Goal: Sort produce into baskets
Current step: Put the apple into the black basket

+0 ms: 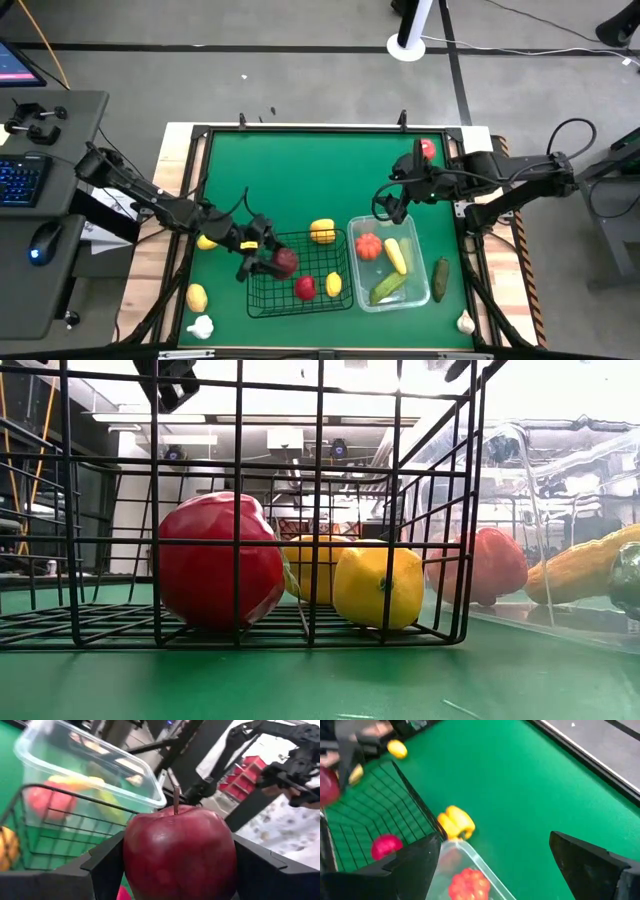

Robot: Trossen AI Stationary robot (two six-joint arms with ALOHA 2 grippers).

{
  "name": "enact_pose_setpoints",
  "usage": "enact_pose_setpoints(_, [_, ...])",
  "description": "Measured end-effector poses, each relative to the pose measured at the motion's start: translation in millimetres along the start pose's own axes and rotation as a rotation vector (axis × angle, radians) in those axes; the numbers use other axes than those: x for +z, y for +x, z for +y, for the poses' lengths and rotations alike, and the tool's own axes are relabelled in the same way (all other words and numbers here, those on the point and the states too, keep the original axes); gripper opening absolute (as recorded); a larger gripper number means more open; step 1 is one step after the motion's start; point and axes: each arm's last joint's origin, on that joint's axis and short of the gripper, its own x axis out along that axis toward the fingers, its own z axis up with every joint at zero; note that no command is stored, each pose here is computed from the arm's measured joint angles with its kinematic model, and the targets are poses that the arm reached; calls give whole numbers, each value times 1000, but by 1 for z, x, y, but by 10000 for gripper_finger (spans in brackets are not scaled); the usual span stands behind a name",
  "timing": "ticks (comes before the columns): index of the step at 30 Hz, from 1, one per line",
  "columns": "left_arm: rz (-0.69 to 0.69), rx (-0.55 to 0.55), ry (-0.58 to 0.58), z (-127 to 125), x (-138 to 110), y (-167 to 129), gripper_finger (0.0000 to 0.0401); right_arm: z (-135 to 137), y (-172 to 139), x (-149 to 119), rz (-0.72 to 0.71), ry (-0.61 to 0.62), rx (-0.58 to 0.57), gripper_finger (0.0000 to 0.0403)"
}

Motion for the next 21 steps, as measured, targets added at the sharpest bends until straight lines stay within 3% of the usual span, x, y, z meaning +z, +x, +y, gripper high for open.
enact_pose_setpoints(10, [-103, 146, 0, 4, 3, 0, 286, 5, -1, -4, 24, -189, 37, 365])
enact_pose_setpoints(16, [-80, 321, -36, 3, 9, 1, 286, 10, -3, -4, 1, -245, 71, 365])
enact_pose_setpoints(21, [-176, 310, -80, -5, 22, 4, 287, 11, -3, -5, 18, -241, 106, 365])
